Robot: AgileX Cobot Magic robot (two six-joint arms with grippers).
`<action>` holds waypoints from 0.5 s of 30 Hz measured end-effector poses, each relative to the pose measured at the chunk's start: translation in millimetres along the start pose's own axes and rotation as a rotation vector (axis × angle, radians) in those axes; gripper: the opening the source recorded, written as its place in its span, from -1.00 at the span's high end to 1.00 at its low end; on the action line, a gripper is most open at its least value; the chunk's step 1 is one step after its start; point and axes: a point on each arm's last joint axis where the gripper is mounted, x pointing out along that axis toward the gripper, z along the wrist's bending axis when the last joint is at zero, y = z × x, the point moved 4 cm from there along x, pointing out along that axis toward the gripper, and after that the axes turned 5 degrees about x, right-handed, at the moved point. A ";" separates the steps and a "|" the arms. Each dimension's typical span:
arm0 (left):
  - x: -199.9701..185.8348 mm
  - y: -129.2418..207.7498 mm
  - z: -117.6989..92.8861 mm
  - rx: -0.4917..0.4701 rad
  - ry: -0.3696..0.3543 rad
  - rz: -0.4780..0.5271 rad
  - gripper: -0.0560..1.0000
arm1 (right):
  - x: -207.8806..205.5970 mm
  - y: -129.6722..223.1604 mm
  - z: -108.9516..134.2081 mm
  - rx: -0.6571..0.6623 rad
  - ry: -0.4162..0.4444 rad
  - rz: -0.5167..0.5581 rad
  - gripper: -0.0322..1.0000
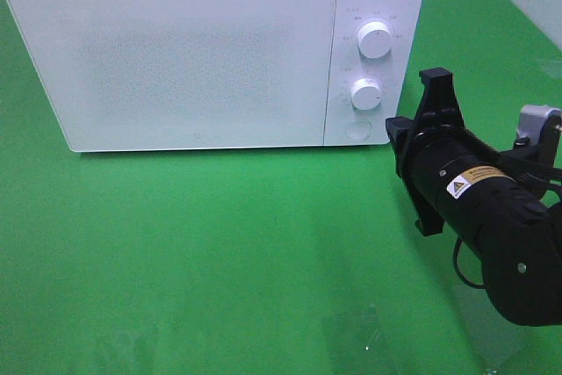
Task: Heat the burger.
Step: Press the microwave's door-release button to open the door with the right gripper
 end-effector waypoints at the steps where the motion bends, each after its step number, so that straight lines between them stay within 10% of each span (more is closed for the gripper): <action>1: 0.0 0.0 0.0 0.000 0.000 0.000 -0.96 | 0.0 0.2 -2.5 0.046 0.019 0.001 0.94; 15: 0.0 0.0 0.0 0.000 0.000 0.000 -0.96 | 4.2 -10.3 -19.5 0.100 0.140 -0.026 0.94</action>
